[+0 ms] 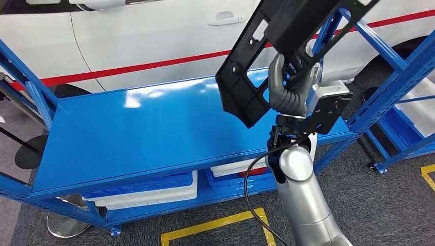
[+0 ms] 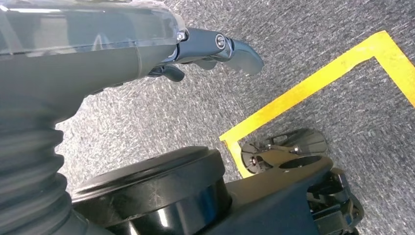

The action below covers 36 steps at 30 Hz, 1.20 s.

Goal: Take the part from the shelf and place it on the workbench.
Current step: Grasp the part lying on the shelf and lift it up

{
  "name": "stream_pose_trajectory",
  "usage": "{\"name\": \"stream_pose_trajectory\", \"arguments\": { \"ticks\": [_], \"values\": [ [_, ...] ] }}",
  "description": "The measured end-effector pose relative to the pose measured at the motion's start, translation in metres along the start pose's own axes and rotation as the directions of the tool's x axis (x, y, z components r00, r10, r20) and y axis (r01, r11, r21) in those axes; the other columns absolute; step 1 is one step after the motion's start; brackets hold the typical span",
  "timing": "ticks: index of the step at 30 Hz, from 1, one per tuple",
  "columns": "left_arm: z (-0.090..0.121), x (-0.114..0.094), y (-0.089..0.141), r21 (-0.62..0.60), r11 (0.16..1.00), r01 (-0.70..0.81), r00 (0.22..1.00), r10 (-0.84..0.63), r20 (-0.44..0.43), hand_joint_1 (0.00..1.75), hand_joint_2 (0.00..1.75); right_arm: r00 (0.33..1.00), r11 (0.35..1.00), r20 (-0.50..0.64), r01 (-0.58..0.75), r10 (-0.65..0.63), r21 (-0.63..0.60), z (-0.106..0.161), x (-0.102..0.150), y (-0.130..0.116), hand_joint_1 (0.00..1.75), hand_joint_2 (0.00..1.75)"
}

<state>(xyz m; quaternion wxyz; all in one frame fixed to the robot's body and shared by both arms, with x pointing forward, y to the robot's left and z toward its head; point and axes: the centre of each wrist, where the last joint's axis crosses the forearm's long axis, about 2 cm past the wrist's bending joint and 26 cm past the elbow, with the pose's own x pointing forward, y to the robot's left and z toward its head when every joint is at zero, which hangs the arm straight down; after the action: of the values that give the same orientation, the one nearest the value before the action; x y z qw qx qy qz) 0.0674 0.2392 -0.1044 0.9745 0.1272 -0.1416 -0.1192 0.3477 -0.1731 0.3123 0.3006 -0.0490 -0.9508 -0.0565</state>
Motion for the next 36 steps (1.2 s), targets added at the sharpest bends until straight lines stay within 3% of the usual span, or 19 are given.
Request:
{"name": "stream_pose_trajectory", "arguments": {
  "ticks": [7,23,26,31,36],
  "values": [
    [-0.001,0.005,0.001,-0.018,1.000,-0.010,1.000,0.010,-0.001,0.00,1.75,0.938,0.938,-0.156,0.329,-0.310,0.110,0.037,-0.008,0.001,1.75,1.75],
    [0.000,0.003,0.000,-0.026,1.000,-0.012,1.000,0.011,-0.010,0.00,1.75,0.853,0.836,-0.281,0.504,-0.441,0.218,0.082,-0.025,0.002,1.75,1.75],
    [-0.001,0.004,0.000,-0.031,1.000,-0.005,1.000,0.004,-0.010,0.00,1.75,0.808,0.755,-0.274,0.586,-0.521,0.293,0.091,-0.027,0.003,1.75,1.75],
    [-0.001,0.004,0.001,-0.035,0.999,0.004,1.000,-0.004,-0.009,0.00,1.75,0.672,0.531,-0.277,0.724,-0.687,0.441,0.098,-0.020,0.006,1.75,1.75],
    [-0.001,0.005,0.001,-0.035,0.999,0.005,1.000,-0.005,-0.004,0.00,1.75,0.596,0.413,-0.304,0.766,-0.743,0.494,0.103,-0.012,0.009,1.75,1.75]
  ]
}}
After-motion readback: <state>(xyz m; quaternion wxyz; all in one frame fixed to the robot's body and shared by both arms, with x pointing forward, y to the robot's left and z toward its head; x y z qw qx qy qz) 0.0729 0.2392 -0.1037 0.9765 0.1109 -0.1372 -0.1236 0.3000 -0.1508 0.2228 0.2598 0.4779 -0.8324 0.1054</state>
